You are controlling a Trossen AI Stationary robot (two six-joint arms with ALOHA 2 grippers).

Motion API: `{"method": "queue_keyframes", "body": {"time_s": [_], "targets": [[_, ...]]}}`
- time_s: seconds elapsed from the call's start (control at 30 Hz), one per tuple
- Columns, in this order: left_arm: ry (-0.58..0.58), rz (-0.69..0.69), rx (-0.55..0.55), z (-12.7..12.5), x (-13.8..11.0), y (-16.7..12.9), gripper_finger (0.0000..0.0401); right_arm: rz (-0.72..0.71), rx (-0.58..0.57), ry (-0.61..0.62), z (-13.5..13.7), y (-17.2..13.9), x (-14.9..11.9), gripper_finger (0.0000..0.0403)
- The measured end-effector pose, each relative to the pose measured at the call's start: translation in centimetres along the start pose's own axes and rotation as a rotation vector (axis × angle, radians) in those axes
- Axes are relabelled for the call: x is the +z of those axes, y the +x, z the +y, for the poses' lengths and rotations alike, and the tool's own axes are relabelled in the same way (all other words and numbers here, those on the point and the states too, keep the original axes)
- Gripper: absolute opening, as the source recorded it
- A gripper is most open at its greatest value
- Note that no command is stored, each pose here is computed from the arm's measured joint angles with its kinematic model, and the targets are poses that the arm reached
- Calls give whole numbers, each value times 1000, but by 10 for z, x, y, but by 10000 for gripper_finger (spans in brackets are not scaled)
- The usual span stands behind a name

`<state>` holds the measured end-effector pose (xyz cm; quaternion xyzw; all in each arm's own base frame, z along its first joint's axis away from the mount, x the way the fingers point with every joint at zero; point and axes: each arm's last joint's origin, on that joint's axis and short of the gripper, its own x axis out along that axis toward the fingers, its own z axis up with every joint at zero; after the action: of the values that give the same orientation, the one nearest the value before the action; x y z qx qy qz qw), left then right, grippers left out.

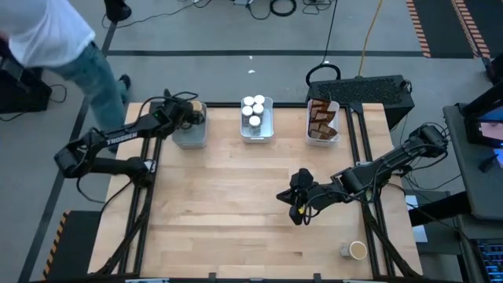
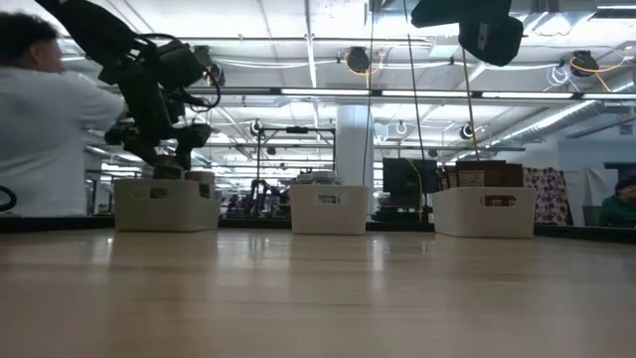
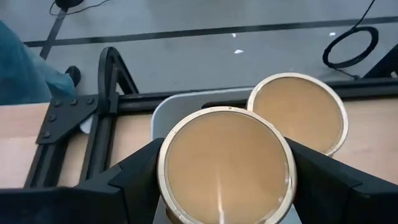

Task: Sort spices by type
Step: Put the gold seasoning bottle into the gray bin

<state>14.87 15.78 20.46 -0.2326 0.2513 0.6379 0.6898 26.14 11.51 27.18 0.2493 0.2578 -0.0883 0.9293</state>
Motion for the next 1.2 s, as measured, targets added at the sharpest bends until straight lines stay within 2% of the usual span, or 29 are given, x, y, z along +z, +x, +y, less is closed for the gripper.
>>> {"method": "queue_keyframes", "body": {"time_s": [0.27, 0.53, 0.93, 1.07, 1.2], "targets": [[-9, -5, -3, -2, 1, 2, 283, -1, -2, 12, -1, 0, 1, 0], [-3, 1, 2, -1, 0, 2, 329, -1, -2, 6, -1, 0, 1, 0], [21, -1, 0, 0, 3, -2, 335, -5, 2, 12, 0, 0, 1, 0], [28, -63, -39, -1, 18, -15, 335, -16, 14, 11, 1, 0, 2, 0], [18, -93, -143, -2, 25, -32, 336, -19, 26, 6, 2, 0, 3, 0]]}}
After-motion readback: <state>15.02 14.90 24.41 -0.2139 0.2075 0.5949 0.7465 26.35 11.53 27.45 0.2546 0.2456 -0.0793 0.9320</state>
